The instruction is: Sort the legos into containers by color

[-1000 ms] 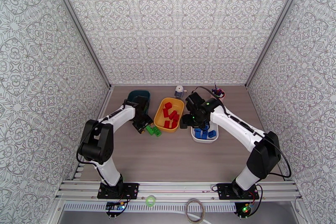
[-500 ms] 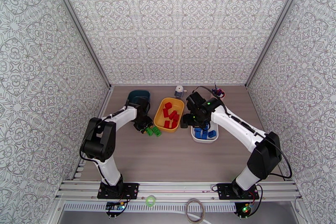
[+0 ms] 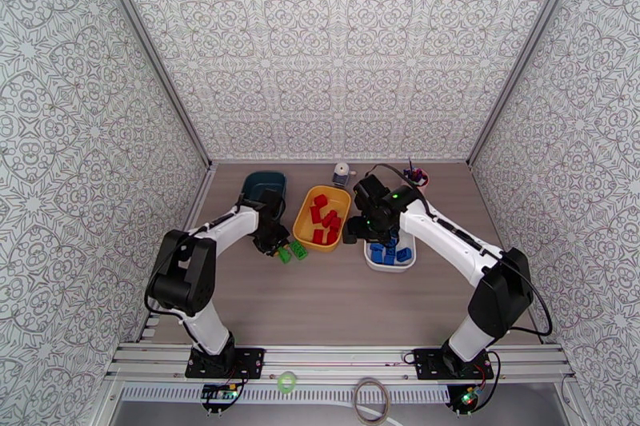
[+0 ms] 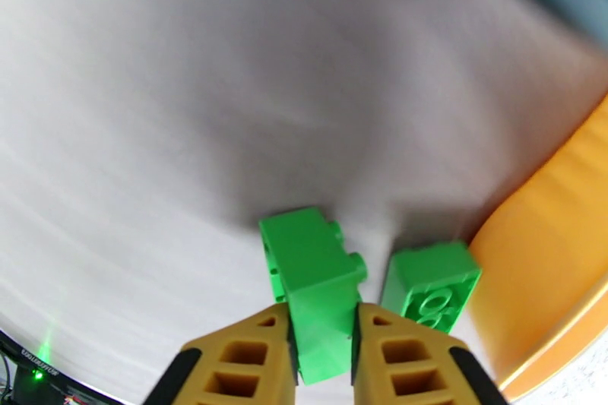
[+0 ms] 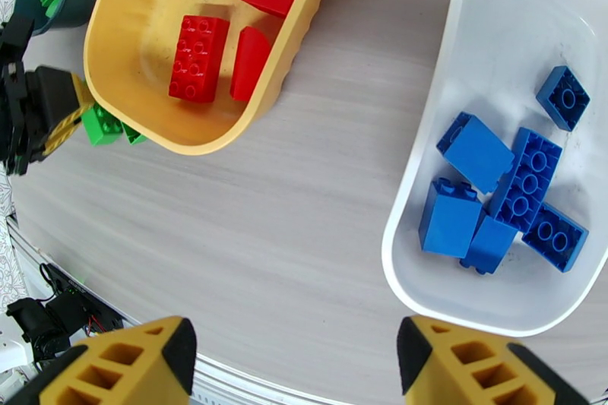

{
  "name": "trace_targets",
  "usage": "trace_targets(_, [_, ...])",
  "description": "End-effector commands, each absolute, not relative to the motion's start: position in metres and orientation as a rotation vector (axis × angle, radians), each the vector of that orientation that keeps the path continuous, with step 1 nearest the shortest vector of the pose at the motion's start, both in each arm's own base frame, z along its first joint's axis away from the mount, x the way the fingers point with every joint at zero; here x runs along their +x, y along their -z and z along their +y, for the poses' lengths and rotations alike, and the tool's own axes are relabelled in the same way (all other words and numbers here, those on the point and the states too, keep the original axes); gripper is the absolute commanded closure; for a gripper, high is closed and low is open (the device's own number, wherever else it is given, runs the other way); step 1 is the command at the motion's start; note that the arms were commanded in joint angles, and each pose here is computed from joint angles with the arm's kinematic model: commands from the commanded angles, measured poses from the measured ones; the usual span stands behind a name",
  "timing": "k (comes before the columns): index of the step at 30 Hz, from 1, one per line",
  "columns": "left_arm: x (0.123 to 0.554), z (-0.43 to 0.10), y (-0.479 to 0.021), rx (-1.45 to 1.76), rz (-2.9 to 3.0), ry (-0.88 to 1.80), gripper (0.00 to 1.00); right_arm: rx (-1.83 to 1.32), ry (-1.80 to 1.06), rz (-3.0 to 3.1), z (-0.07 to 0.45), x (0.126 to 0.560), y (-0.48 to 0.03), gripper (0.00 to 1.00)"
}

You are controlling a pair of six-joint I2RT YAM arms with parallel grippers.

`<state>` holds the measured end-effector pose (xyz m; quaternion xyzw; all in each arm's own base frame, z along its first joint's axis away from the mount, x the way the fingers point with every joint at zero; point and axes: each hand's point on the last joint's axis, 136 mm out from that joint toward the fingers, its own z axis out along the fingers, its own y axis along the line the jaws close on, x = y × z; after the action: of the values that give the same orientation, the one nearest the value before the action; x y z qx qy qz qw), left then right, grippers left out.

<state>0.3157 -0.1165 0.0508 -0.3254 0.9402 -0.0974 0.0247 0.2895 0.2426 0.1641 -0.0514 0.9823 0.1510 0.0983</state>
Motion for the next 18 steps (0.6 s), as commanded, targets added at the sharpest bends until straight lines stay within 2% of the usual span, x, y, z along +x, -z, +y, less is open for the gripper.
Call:
trace_targets(1, [0.304, -0.115, -0.075, -0.945, 2.901, 0.317, 0.77, -0.133, -0.482, 2.888, 0.247, 0.298, -0.170, 0.26])
trace_targets(8, [0.325, -0.091, -0.124, -0.959, 2.767, 0.388, 0.77, -0.135, -0.517, 2.880, 0.252, 0.301, -0.175, 0.26])
trace_targets(15, [0.397, -0.048, -0.168, -0.987, 2.636, 0.452, 0.75, -0.141, -0.545, 2.875, 0.256, 0.300, -0.182, 0.27])
trace_targets(17, [0.413, -0.041, -0.169, -0.987, 2.646, 0.441, 0.70, -0.137, -0.548, 2.874, 0.255, 0.300, -0.183, 0.27])
trace_targets(18, [0.420, -0.038, -0.170, -0.989, 2.649, 0.431, 0.65, -0.132, -0.548, 2.872, 0.254, 0.299, -0.184, 0.27])
